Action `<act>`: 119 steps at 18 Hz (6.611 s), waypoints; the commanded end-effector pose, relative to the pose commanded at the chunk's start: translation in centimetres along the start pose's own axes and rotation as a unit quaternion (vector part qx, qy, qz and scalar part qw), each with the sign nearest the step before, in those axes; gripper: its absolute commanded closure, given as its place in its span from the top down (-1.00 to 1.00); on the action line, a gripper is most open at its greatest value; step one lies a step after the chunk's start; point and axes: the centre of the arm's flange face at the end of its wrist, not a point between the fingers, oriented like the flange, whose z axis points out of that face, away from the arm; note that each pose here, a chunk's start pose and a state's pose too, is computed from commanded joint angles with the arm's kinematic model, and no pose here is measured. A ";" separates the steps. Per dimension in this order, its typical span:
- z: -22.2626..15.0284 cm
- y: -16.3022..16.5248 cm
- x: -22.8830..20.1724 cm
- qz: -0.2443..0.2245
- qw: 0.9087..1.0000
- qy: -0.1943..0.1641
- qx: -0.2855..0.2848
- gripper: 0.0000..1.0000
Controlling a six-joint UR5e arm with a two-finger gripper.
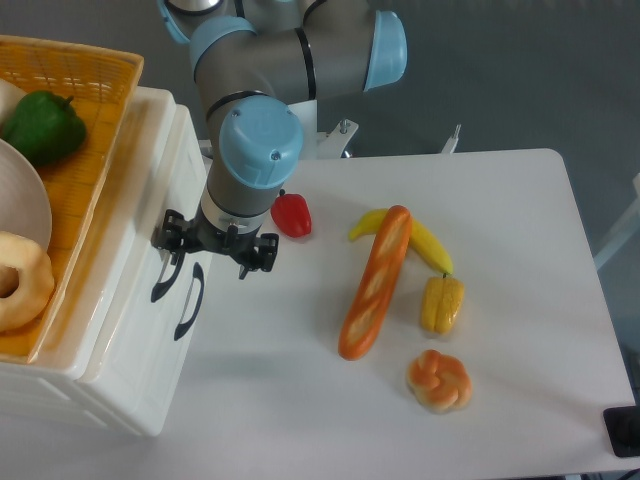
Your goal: Slide open the top white drawer
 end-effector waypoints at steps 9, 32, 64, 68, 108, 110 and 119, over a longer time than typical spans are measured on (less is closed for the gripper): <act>0.3 0.1 0.0 0.013 1.000 0.000 -0.004 1.00; -0.1 0.2 -0.1 0.037 0.999 -0.029 -0.008 1.00; -2.4 0.3 -6.0 0.014 0.998 -0.053 0.006 1.00; -2.6 0.4 -7.1 0.013 0.998 -0.053 0.007 1.00; -4.3 0.9 -11.4 0.007 0.998 -0.056 0.019 1.00; -4.0 0.9 -11.5 0.006 0.998 -0.054 0.018 1.00; -3.8 1.0 -12.1 -0.004 0.999 -0.033 0.024 1.00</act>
